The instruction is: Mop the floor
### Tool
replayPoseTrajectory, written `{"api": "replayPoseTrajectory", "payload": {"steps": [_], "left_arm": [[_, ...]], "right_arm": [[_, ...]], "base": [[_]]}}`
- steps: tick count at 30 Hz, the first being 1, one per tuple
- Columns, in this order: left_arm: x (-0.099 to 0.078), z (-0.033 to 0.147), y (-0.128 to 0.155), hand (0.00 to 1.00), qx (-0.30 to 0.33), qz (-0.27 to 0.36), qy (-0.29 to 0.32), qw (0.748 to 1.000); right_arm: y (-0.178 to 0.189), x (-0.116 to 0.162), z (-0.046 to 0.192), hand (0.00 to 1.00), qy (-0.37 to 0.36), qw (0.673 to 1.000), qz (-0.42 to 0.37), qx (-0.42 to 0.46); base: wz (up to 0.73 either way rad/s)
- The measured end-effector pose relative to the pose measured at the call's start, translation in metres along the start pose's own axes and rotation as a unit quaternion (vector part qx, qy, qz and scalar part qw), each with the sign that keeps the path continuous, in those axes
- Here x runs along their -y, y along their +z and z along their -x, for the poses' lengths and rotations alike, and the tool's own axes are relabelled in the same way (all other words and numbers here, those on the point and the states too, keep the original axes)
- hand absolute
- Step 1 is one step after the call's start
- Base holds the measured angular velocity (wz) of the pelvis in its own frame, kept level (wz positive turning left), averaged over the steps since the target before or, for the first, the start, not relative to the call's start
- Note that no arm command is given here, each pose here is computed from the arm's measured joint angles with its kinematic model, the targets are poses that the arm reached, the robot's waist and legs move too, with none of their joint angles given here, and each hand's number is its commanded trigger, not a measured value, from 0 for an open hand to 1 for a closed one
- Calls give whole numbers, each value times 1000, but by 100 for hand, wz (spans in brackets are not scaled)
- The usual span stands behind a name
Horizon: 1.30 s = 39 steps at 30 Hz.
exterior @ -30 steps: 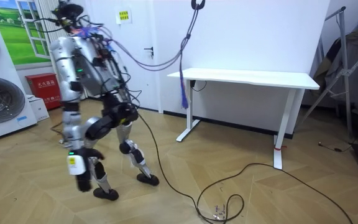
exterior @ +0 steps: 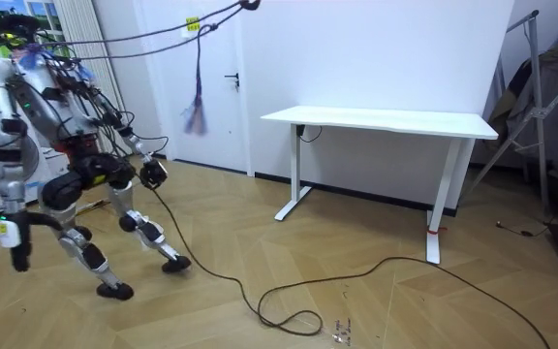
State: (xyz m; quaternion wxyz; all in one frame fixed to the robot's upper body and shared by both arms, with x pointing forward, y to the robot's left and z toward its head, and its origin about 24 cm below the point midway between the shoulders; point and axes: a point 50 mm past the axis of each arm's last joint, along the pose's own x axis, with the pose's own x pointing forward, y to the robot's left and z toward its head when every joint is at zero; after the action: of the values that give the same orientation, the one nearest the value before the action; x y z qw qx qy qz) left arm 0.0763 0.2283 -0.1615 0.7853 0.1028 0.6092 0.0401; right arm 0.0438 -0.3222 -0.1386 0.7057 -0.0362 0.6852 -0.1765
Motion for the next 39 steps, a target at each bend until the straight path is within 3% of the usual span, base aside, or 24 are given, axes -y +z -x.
{"api": "replayPoseTrajectory", "payload": {"steps": [7,11,14,17,20,23,27,31,34,39], "left_arm": [[9,1,-11,0,-17,9,11,1000],[7,1,-13,0,-24,10,19,999],[1,1,-14,0,-30,27,24,999],[-18,2,-15,0,-30,55,40,997],[-22,4,-22,0,-38,40,44,998],[-22,5,-27,0,-43,31,38,998],[-21,6,-32,0,-47,23,18,998],[-11,1,-9,0,-26,19,2,999],[-1,-1,6,0,3,25,-2,1000],[15,-1,6,0,7,30,7,999]], "right_arm": [[-2,-28,-4,100,-15,999,39,8],[0,-39,-4,100,-6,999,46,3],[35,-35,3,100,-6,999,39,24],[115,-13,30,100,-14,992,32,122],[169,-2,58,100,-18,978,35,207],[180,-5,65,100,0,977,18,214],[147,-7,45,100,18,984,22,175],[51,1,10,100,7,998,23,54],[7,-7,0,100,-1,999,36,9],[6,-23,-2,100,-24,998,48,25]], "base": [[-67],[24],[38],[7],[7],[15],[18],[50],[3],[-66]]}}
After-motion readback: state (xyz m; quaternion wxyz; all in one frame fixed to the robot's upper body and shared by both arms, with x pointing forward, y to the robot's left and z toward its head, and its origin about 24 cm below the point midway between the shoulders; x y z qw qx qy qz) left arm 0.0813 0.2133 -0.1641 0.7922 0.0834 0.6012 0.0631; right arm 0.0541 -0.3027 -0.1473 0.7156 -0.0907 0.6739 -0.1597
